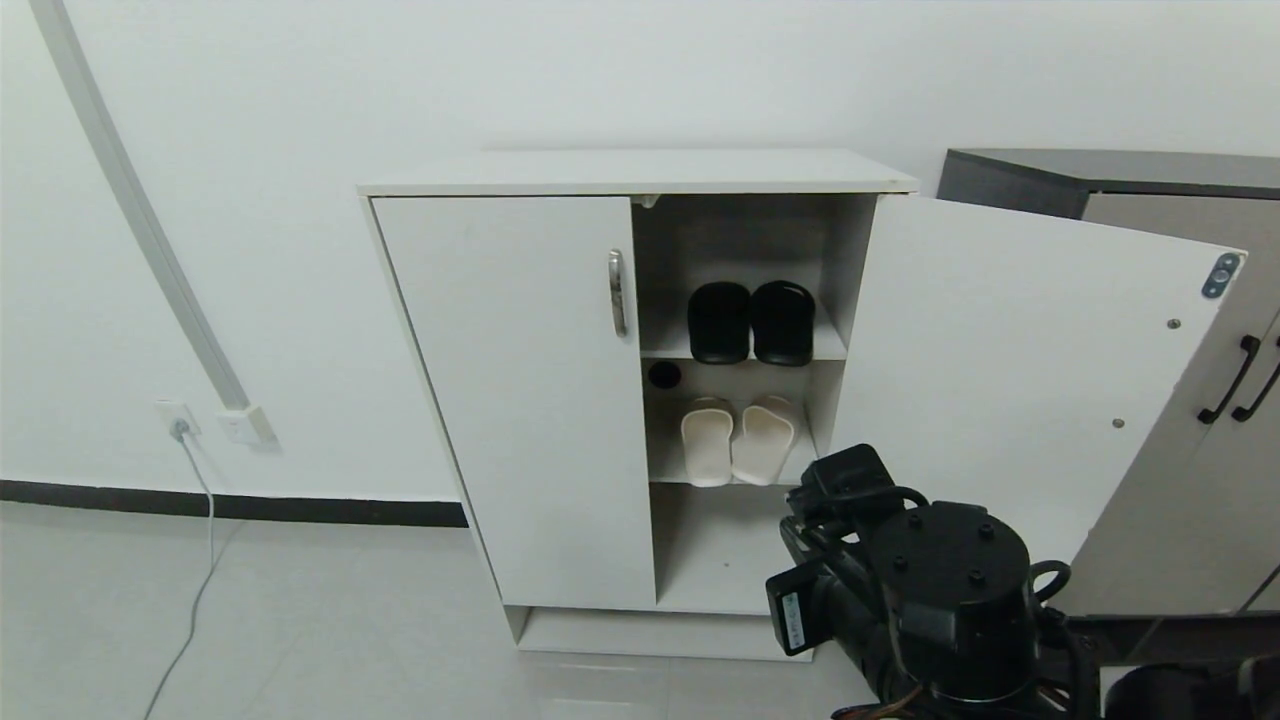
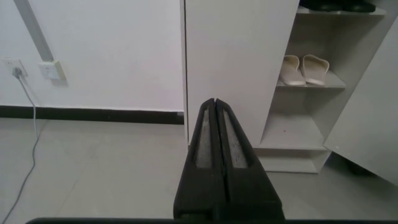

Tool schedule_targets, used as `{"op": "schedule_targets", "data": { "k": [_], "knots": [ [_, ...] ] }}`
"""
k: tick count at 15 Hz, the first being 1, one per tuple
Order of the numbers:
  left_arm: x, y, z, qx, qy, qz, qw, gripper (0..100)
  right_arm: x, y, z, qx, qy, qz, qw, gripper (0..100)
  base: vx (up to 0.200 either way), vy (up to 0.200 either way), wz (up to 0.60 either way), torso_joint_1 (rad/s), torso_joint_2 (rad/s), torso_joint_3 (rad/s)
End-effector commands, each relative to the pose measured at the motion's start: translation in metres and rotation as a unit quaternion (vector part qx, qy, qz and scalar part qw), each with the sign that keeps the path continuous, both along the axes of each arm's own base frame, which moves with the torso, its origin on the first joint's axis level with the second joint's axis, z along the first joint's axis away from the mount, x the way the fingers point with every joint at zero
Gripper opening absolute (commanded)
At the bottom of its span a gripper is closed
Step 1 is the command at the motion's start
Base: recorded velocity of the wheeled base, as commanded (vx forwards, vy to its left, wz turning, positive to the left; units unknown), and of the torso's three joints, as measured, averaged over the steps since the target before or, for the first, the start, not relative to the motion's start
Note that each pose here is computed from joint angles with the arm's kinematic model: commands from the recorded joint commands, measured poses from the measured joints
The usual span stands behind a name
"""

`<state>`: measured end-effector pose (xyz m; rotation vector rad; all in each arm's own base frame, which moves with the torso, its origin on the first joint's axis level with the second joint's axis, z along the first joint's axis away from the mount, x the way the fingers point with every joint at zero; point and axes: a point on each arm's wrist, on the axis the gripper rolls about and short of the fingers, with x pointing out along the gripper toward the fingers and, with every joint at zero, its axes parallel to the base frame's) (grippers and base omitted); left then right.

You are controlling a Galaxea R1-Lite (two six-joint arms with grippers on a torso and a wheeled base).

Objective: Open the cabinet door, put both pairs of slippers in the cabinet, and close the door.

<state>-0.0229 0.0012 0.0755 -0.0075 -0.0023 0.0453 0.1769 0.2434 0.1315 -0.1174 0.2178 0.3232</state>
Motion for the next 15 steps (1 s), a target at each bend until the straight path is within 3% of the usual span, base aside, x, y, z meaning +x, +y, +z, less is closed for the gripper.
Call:
{"op": "schedule_targets", "data": {
  "k": [1,15],
  "knots": [
    [0.000,0.000,0.000,-0.001,0.000,0.000,1.0000,0,0.000,0.000,-0.001,-0.001,0.001,0.000,1.000,0,0.000,0.000,0.00,0.032,-0.34,-0.300],
    [0.000,0.000,0.000,-0.004,0.000,0.001,1.0000,0,0.011,0.002,-0.004,-0.008,0.000,-0.008,1.000,0,0.000,0.000,0.00,0.119,-0.45,-0.338]
  ]
}}
